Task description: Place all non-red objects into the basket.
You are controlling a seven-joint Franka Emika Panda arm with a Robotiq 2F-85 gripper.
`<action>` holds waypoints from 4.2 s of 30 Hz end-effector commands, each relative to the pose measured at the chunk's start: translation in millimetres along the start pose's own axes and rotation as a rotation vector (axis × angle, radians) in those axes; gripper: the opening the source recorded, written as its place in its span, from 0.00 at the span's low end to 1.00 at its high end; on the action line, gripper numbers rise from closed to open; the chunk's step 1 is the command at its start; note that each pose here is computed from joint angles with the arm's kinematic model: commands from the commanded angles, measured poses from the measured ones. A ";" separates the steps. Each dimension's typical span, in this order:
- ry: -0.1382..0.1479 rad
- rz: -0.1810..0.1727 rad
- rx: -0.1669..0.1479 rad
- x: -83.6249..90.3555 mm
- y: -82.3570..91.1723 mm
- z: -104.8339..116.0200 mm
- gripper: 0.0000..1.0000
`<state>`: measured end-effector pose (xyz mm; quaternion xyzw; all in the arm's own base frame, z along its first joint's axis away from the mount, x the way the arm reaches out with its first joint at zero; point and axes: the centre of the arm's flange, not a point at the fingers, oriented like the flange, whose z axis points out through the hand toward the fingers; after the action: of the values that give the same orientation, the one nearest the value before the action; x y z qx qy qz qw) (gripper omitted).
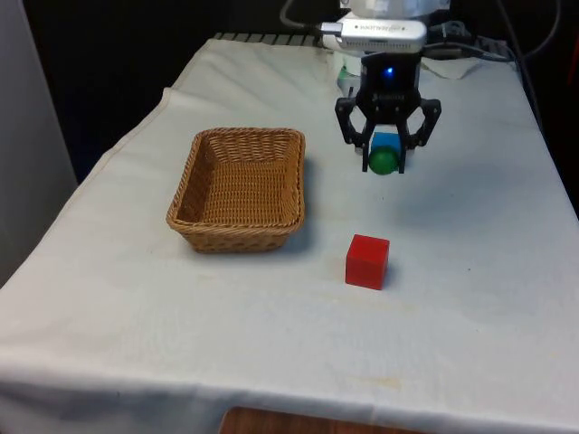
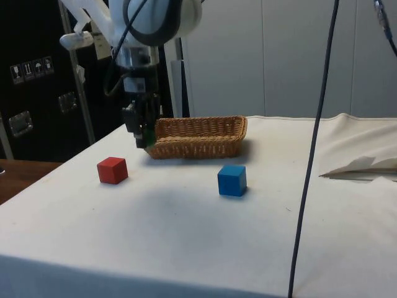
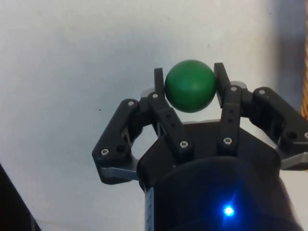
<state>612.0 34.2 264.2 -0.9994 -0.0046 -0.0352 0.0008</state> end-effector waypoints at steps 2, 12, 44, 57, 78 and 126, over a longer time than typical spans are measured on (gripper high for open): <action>0.001 -0.001 -0.001 0.5 1.7 -1.5 0.00; 0.001 -0.010 -0.021 6.9 38.6 -9.2 0.00; -0.011 -0.017 -0.117 9.7 132.2 27.4 0.00; -0.019 0.013 -0.145 14.6 162.7 40.8 0.00; -0.026 0.039 -0.112 14.1 177.4 56.2 0.00; -0.021 0.052 -0.095 10.2 198.5 -12.6 1.00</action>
<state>624.7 -164.6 274.7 -0.9984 0.0235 -0.0270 -0.0431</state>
